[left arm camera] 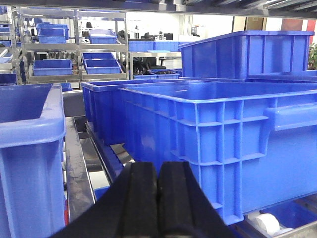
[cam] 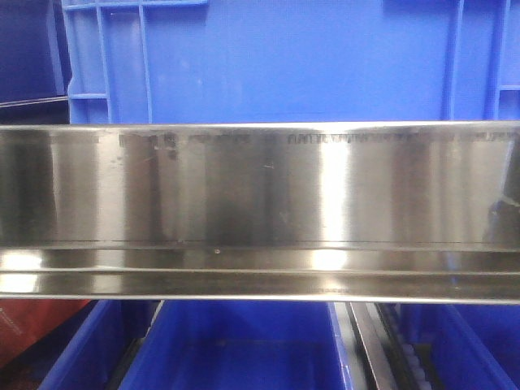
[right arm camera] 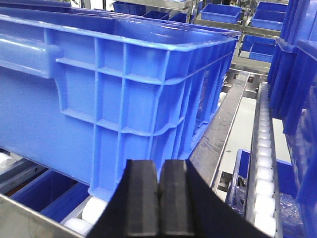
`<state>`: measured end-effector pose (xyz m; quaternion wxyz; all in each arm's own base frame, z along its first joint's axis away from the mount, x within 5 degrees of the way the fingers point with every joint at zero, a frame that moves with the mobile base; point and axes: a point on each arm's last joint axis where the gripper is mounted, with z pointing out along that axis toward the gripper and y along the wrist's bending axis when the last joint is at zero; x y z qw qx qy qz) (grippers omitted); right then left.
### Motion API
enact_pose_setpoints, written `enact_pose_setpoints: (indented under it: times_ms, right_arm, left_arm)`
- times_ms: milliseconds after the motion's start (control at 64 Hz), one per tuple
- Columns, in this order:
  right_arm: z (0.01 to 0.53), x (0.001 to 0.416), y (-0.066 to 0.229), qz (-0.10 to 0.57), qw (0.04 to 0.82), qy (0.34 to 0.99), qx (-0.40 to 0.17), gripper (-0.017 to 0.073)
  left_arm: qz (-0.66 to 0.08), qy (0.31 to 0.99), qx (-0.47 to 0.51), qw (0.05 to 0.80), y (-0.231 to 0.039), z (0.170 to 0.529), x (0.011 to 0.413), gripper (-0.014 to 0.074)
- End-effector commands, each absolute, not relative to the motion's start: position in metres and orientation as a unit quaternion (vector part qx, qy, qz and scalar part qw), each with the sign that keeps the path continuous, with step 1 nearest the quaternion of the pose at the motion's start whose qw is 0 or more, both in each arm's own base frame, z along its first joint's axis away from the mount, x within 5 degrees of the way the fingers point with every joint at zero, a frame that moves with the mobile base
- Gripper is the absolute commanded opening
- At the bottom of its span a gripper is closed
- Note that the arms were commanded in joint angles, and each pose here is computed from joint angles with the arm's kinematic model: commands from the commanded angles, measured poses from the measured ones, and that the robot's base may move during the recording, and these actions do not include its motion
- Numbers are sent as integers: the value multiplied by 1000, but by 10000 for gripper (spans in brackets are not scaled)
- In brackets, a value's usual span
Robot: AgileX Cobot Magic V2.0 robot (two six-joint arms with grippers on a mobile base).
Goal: Place valve from conveyor to right shelf box
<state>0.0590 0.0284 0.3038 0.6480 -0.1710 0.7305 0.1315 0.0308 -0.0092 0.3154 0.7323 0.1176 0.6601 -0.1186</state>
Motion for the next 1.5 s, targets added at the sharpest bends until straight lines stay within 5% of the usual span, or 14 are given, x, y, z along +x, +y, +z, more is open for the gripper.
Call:
enact_pose_setpoints:
  times_ms: [0, 500, 1000, 1484]
  right_arm:
    - [305, 59, 28, 129, 659, 722, -166, -154]
    - [306, 59, 28, 129, 660, 722, -166, -154]
    - [306, 59, 28, 129, 661, 721, -166, -154]
    - [306, 59, 28, 129, 663, 719, -165, -154]
  left_arm:
    - [-125, 651, 113, 740, -9, 317, 30, -111]
    - [-104, 658, 92, 740, -7, 314, 30, -111]
    - [-29, 667, 4, 745, -3, 215, 56, -111]
    - [-28, 679, 4, 734, -2, 212, 56, -111]
